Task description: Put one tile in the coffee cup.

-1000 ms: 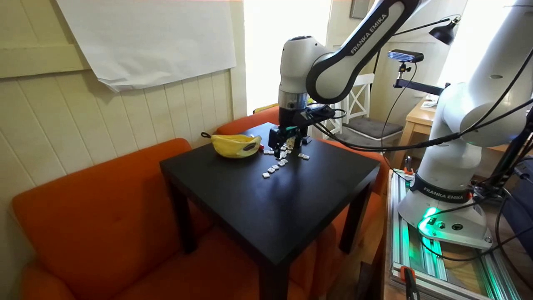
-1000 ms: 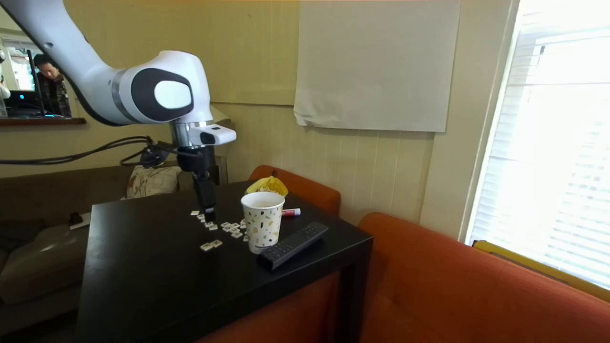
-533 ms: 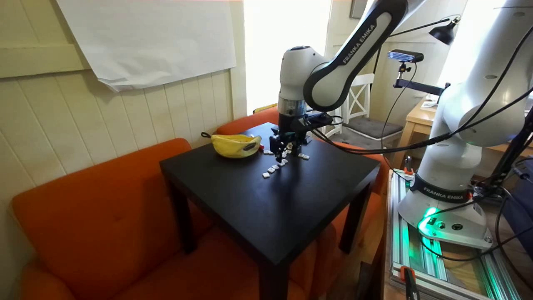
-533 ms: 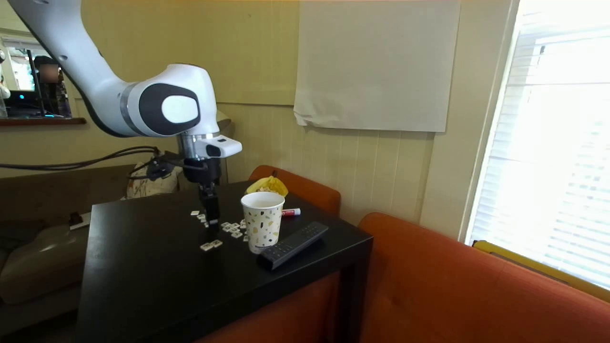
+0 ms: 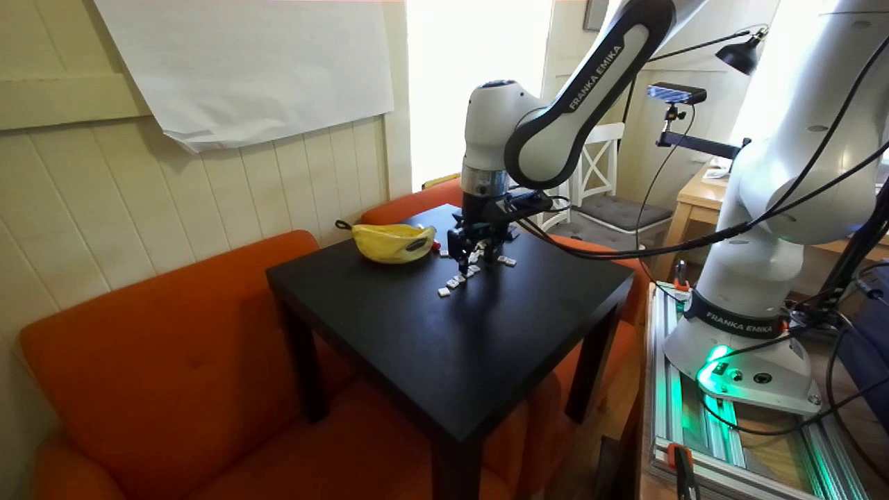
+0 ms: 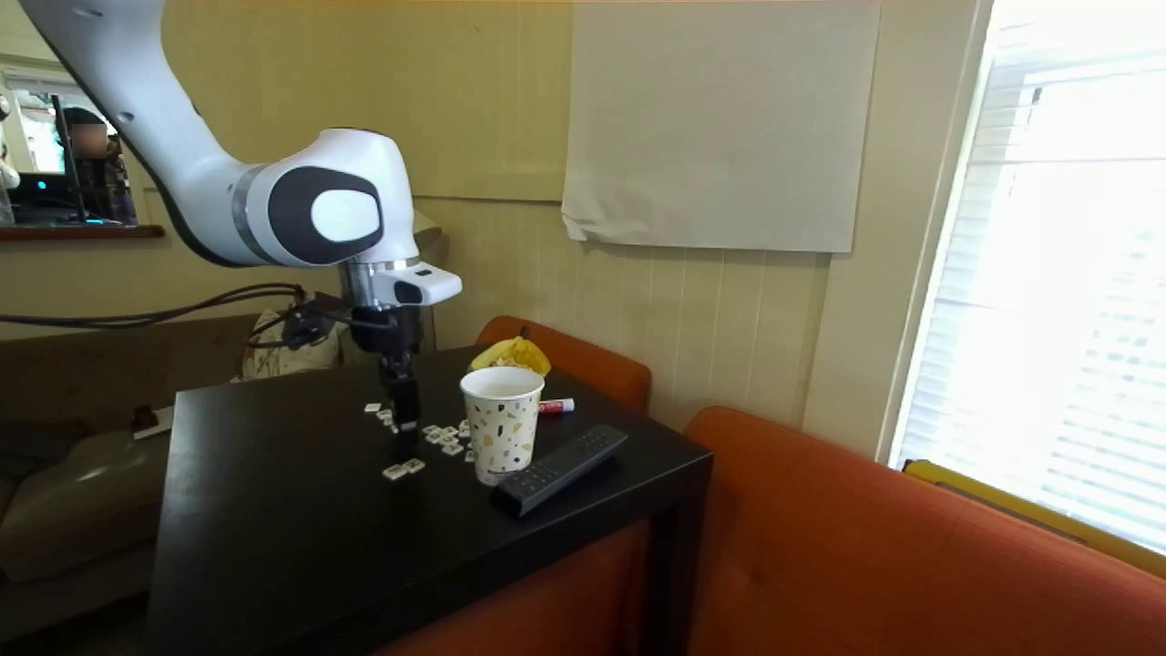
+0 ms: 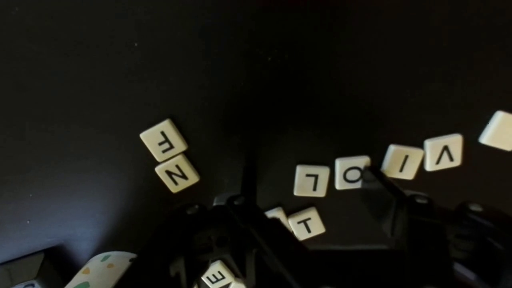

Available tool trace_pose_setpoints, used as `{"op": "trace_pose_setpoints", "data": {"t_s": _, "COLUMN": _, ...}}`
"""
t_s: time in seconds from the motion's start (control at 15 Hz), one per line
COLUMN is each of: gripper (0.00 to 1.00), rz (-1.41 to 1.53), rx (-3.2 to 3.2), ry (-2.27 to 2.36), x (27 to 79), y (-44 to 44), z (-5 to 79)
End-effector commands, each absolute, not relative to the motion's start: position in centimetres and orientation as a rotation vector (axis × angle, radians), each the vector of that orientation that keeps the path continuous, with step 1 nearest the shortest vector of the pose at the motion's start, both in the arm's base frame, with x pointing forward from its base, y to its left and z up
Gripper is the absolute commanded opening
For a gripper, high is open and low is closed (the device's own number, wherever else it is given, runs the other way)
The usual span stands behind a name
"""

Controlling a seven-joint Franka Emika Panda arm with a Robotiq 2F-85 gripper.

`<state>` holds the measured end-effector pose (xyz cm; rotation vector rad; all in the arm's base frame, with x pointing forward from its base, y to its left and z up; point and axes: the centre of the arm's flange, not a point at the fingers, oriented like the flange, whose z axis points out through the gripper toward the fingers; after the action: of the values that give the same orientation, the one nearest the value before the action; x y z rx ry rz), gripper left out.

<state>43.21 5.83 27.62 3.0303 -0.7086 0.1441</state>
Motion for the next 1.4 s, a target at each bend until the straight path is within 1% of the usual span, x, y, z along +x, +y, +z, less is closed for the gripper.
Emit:
{"op": "trace_pose_setpoints", "data": {"t_s": 0.0, "gripper": 0.71, "rz": 0.153, "rx": 3.049, "ry": -0.725, "x": 43.52, "y": 6.54, "z": 27.29}}
{"op": "trace_pose_setpoints", "data": {"t_s": 0.33, "gripper": 0.72, "rz": 0.162, "rx": 3.054, "ry": -0.718, "x": 43.50, "y": 6.68, "z": 27.82}}
{"op": "trace_pose_setpoints", "data": {"t_s": 0.67, "gripper": 0.71, "rz": 0.155, "rx": 3.064, "ry": -0.712, "x": 43.56, "y": 7.14, "z": 27.65}}
{"op": "trace_pose_setpoints", "data": {"t_s": 0.87, "gripper": 0.72, "rz": 0.158, "rx": 3.059, "ry": -0.693, "x": 43.56, "y": 7.48, "z": 27.47}}
{"op": "trace_pose_setpoints", "data": {"t_s": 1.2, "gripper": 0.71, "rz": 0.165, "rx": 3.044, "ry": -0.687, "x": 43.64, "y": 7.25, "z": 27.31}}
{"op": "trace_pose_setpoints", "data": {"t_s": 1.33, "gripper": 0.69, "rz": 0.165, "rx": 3.040, "ry": -0.685, "x": 43.63, "y": 7.19, "z": 27.19}}
